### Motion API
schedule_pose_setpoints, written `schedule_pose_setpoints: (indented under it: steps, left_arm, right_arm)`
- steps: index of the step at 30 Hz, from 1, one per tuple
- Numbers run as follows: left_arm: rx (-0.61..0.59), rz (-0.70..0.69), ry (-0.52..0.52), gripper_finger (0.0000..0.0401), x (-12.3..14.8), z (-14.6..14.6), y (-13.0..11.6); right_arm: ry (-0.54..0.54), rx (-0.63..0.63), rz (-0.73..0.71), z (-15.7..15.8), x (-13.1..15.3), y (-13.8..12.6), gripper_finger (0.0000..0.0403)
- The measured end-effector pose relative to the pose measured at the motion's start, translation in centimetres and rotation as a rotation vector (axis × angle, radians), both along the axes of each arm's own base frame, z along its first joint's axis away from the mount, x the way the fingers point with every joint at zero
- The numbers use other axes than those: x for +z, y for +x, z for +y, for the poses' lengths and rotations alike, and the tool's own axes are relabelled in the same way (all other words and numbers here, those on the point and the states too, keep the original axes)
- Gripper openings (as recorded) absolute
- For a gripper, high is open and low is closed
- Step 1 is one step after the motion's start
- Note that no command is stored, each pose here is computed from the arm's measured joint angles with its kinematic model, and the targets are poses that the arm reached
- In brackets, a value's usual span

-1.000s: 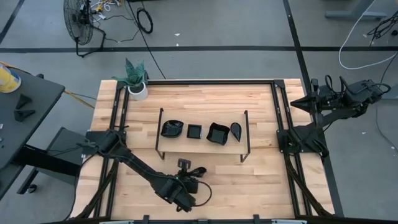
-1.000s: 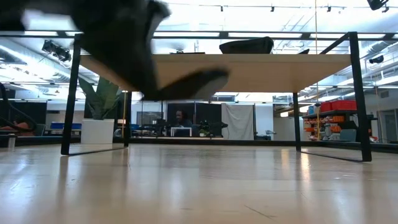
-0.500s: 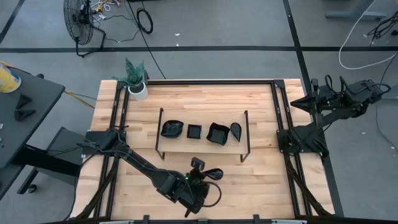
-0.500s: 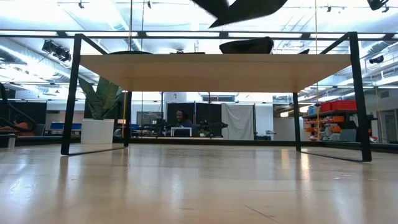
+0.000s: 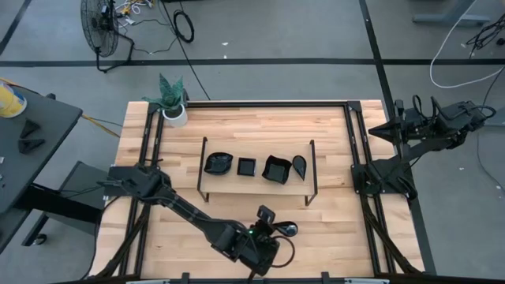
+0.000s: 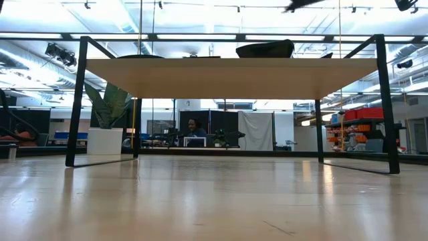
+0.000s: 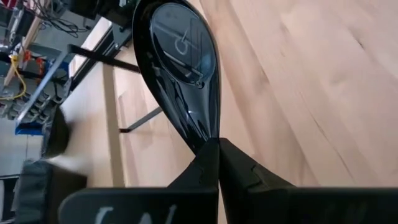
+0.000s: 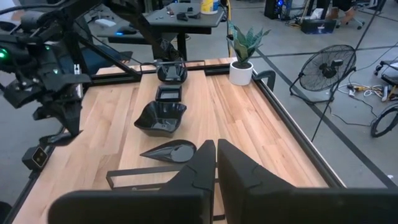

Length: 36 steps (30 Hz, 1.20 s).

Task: Pick & Place Mini shaped plates
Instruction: Stack the drop shaped plate on top of the drop shaped plate on the shelf

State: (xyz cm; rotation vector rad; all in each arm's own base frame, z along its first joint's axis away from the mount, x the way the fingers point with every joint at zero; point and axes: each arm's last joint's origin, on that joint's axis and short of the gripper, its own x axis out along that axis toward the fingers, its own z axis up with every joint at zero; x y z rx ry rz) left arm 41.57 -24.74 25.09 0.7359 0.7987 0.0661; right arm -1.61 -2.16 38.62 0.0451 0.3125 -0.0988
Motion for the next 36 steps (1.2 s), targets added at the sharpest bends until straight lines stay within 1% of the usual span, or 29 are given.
schedule_pose_setpoints:
  steps: [5,8,12,14,20,23,29,34,36]
  left_arm:
    - [0.023,-0.004,-0.018,0.0001,-0.8,0.6,1.8]
    - [0.03,0.007,-0.049,0.0001,-1.6,1.1,2.8]
    - [0.028,0.04,-0.073,0.0001,-2.9,1.3,3.5]
    - [0.028,0.046,-0.104,0.0001,-3.4,1.1,3.7]
    - [0.053,0.085,-0.239,0.0001,-4.7,0.6,3.8]
    - [0.071,0.093,-0.339,0.0001,-4.7,0.2,3.7]
    - [0.164,0.108,-0.505,0.0001,-5.0,0.0,3.6]
    - [0.239,0.1,-0.588,0.0001,-5.0,0.2,3.7]
    - [0.246,0.098,-0.592,0.0001,-5.0,0.3,3.8]
  right_arm:
    - [0.0,0.001,0.0,0.0,0.0,0.0,0.0023]
    - [0.0,0.0,0.0,0.0,0.0,0.0,0.0023]
    - [0.0,0.0,0.0,0.0,0.0,0.0,0.0023]
    - [0.0,0.0,0.0,0.0,0.0,0.0,0.0023]
    - [0.0,0.001,0.0,0.0,0.0,0.0,0.0023]
    - [0.0,0.0,0.0,0.0,0.0,0.0,0.0023]
    - [0.0,0.0,0.0,0.0,0.0,0.0,0.0023]
    - [0.0,0.0,0.0,0.0,0.0,0.0,0.0023]
    - [0.0,0.0,0.0,0.0,0.0,0.0,0.0023]
